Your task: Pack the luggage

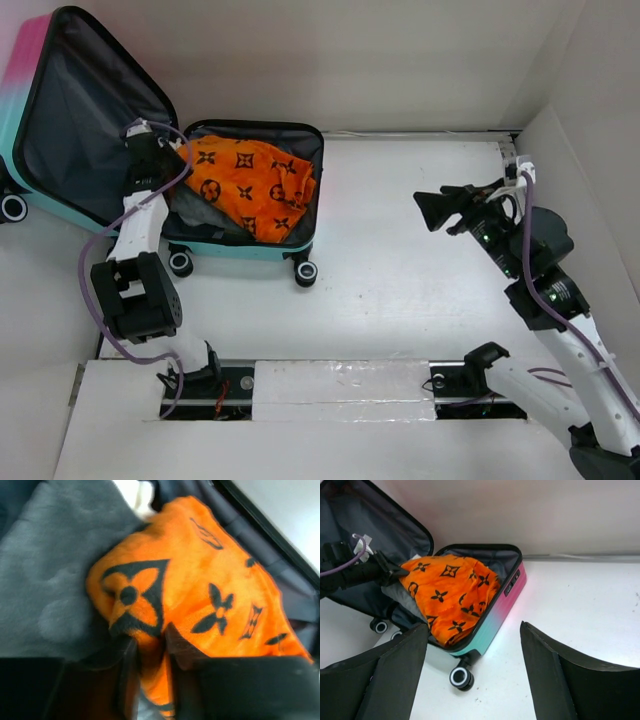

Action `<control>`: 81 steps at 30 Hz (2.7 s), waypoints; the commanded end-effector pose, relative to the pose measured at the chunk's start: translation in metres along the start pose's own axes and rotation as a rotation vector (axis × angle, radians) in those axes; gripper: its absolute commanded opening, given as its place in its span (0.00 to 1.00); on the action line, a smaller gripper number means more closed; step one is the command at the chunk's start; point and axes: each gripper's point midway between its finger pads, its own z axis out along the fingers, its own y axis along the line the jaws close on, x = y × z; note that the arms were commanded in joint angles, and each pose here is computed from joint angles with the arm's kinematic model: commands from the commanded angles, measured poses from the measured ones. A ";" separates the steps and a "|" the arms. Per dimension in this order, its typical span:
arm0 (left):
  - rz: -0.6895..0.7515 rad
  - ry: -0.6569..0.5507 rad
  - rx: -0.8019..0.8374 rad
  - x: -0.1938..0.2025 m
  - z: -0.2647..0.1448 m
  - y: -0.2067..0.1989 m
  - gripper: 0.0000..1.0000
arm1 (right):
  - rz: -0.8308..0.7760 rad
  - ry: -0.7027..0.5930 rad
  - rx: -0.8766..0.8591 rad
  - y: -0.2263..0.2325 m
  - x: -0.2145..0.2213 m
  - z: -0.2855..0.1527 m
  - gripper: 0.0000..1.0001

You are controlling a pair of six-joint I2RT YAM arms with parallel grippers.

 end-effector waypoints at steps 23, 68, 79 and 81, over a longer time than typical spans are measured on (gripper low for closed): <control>-0.058 -0.637 -0.491 -0.095 -0.242 0.059 0.67 | -0.001 0.299 -0.346 0.073 0.118 0.016 0.20; 0.542 0.051 0.726 0.104 -0.263 -0.215 0.62 | 0.029 0.324 -0.119 0.038 0.142 0.025 0.60; 0.751 0.368 1.429 0.156 -0.375 -0.245 0.87 | 0.036 0.217 0.017 0.021 0.107 0.027 0.65; 0.780 0.396 1.504 0.162 -0.386 -0.240 0.87 | 0.045 0.199 0.036 0.020 0.100 0.031 0.63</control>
